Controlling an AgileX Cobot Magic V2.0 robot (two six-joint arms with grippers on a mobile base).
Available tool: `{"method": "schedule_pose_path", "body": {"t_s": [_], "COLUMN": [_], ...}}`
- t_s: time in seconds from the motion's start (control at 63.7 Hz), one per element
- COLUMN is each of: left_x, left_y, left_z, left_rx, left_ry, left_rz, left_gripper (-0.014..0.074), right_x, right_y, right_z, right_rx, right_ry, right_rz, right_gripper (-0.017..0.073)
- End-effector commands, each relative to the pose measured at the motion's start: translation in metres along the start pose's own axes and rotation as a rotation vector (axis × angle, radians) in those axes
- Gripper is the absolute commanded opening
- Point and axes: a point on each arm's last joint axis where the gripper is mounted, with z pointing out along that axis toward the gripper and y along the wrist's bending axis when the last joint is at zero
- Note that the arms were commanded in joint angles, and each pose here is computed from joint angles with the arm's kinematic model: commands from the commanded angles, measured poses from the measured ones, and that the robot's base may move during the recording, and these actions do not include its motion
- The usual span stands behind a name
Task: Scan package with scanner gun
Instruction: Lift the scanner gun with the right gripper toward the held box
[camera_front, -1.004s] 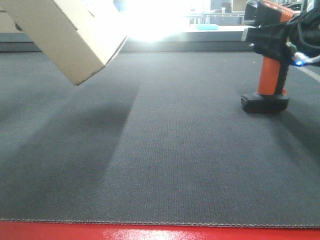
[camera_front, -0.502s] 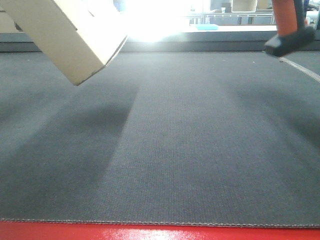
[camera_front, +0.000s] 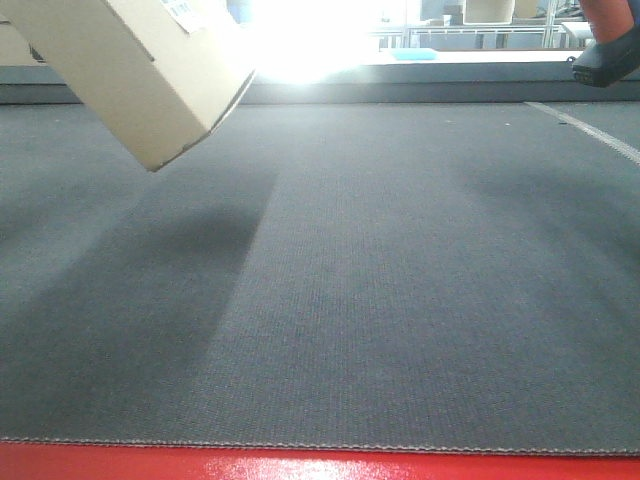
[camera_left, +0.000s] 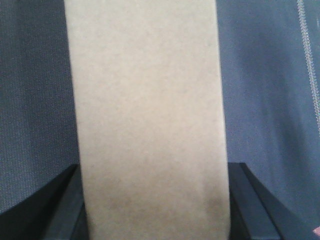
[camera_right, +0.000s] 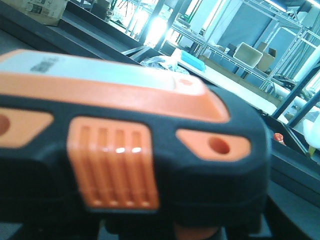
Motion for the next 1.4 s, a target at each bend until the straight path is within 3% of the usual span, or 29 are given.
{"method": "schedule_pose_path", "body": {"t_s": [0.0, 0.33, 0.518, 0.753, 1.067, 1.177, 1.318, 1.381], "left_x": [-0.001, -0.001, -0.001, -0.001, -0.001, -0.001, -0.001, -0.001], "left_y": [-0.004, -0.004, -0.004, -0.004, -0.004, -0.004, -0.004, -0.004], "left_z": [-0.005, -0.005, -0.005, -0.005, -0.005, -0.005, -0.005, -0.005], "left_rx": [0.011, 0.011, 0.011, 0.011, 0.013, 0.013, 0.013, 0.013], "left_ry": [-0.022, -0.022, -0.022, -0.022, -0.022, -0.022, -0.022, -0.022], "left_rz": [0.005, 0.005, 0.005, 0.005, 0.004, 0.004, 0.004, 0.004], "left_gripper": [-0.0111, -0.0111, -0.0111, -0.0111, -0.0111, -0.0111, -0.0111, -0.0111], "right_x": [-0.012, -0.011, -0.009, -0.008, -0.017, -0.017, -0.009, -0.004], "right_y": [-0.011, -0.010, -0.012, -0.016, -0.018, -0.017, -0.017, -0.016], "right_z": [-0.003, -0.003, -0.003, -0.007, -0.018, -0.019, -0.022, -0.023], "right_rx": [0.065, 0.063, 0.080, 0.103, 0.038, 0.026, 0.060, 0.068], "right_ry": [-0.063, -0.059, -0.036, 0.009, 0.014, 0.022, 0.015, 0.011], "right_rz": [-0.004, 0.001, 0.054, 0.186, 0.535, 0.591, 0.709, 0.701], "right_gripper": [-0.0154, -0.0154, -0.0154, -0.0154, -0.0156, -0.0159, -0.0159, -0.0159]}}
